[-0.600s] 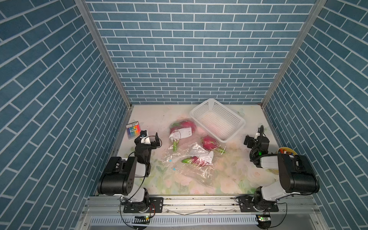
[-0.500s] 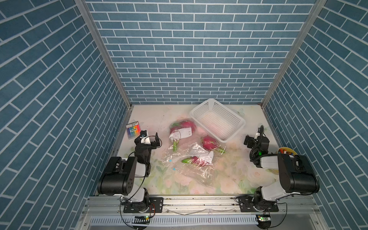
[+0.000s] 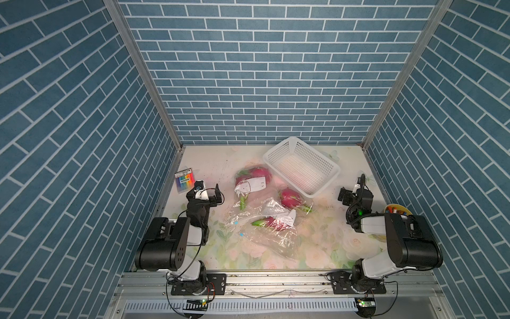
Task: Open the zip-top bag and take out the dragon fruit
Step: Pick up the zipper food storage bag at the center of the board.
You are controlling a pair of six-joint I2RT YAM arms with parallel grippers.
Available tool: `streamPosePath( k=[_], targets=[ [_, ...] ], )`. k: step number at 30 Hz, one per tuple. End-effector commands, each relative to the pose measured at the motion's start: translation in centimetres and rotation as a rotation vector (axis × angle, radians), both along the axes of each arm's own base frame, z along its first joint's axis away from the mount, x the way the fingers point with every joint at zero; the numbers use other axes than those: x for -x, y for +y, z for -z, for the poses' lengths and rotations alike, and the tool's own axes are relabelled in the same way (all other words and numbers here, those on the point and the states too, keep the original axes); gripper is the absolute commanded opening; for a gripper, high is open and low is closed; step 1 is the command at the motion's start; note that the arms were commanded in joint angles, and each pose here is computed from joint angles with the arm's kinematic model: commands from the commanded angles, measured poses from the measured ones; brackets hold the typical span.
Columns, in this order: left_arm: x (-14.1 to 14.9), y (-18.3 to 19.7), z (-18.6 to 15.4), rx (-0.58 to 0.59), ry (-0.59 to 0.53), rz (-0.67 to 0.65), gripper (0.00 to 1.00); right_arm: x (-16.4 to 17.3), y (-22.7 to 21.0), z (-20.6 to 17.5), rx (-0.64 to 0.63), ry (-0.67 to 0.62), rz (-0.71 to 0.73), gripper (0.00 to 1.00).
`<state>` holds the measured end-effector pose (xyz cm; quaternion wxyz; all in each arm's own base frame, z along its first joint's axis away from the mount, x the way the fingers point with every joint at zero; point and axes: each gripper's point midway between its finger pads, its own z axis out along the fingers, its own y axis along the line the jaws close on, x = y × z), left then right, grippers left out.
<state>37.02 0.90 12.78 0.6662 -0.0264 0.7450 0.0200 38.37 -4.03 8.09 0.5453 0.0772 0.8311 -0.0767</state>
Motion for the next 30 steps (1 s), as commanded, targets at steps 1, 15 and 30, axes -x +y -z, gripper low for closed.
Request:
streamPosePath(
  k=[1,15,30],
  targets=[
    [-0.3,-0.1,-0.3,-0.005,-0.008,0.006,1.0,-0.6,0.1,-0.8,0.008,-0.025,-0.009,0.99],
    [-0.6,1.1,-1.5,0.01,0.003,-0.072,1.0,-0.6,-0.4,-2.1,0.015,0.007,0.019,0.95],
    [-1.1,-2.6,-7.6,0.351,0.016,-0.071,1.0,4.1,5.5,-10.2,-0.17,0.191,-0.045,0.9]
  ],
)
